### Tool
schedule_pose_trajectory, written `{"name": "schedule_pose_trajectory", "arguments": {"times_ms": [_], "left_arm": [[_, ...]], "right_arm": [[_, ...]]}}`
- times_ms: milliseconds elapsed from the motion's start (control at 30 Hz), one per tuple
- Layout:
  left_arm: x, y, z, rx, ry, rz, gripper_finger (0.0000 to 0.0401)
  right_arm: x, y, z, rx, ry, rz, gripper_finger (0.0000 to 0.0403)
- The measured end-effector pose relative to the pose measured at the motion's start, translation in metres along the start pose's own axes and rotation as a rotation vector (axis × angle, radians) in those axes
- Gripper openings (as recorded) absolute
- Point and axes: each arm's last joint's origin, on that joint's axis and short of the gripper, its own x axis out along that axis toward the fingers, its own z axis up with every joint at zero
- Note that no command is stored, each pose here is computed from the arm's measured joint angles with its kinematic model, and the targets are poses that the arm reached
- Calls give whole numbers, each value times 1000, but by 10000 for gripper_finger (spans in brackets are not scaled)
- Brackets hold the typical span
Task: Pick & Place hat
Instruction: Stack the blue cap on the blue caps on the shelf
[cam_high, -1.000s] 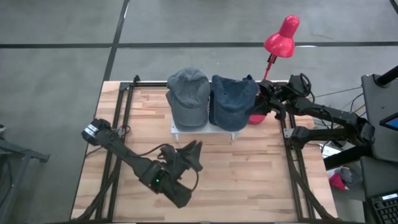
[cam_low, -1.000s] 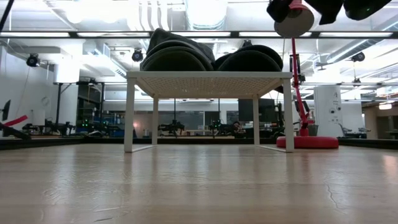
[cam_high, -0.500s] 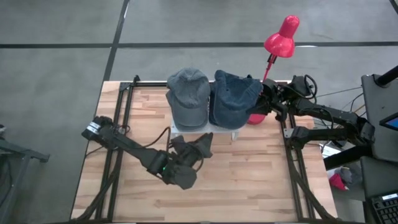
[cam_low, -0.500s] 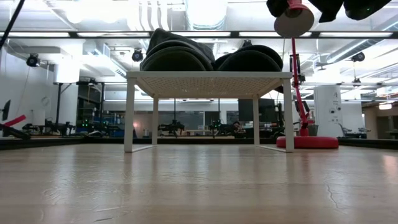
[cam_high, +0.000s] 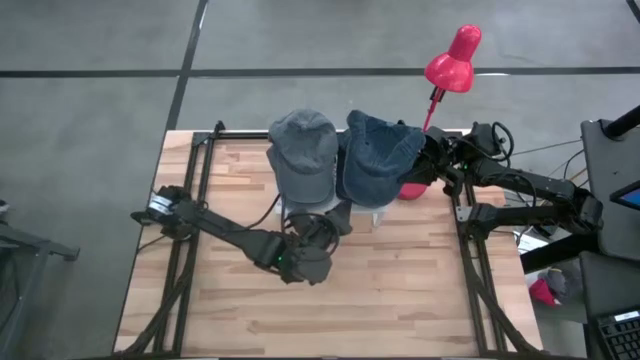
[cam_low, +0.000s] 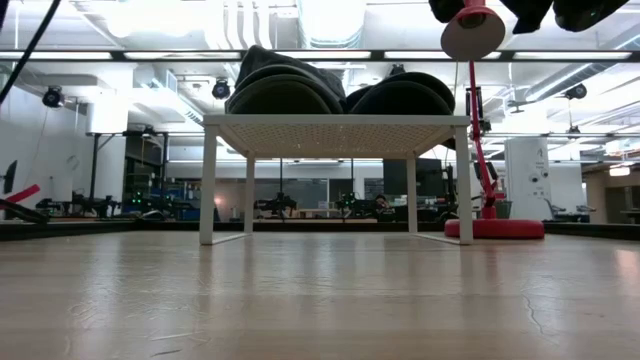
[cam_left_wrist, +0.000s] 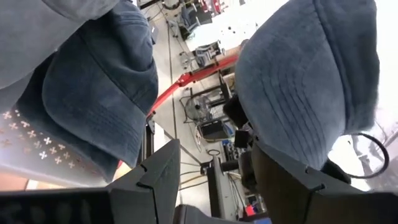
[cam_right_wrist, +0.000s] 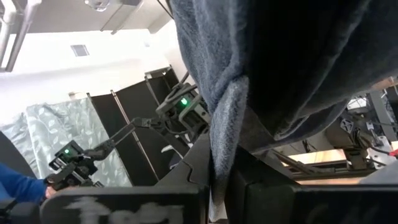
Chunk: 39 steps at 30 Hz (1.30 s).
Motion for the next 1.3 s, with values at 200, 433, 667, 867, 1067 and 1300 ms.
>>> {"name": "schedule_pose_trajectory", "arguments": {"times_ms": [200,433,667,867,1067,1300], "left_arm": [[2,-4,1,-9,-6,-9,190],[3,-21,3,-32,37,-75,190],[16,-30,8,-15,85,-138,190],[31,-30,10,-18,124,-167,190],[31,-38,13,40,118,-231,190],[31,-47,17,132,139,-339,190]], "right_arm": [[0,0,0,-5,-4,-2,13],[0,1,1,-16,-15,0,13],[2,3,2,-32,-41,1,13],[5,7,2,-23,-41,33,13],[5,7,2,-9,-43,35,13],[5,8,3,-2,-58,31,13]]}}
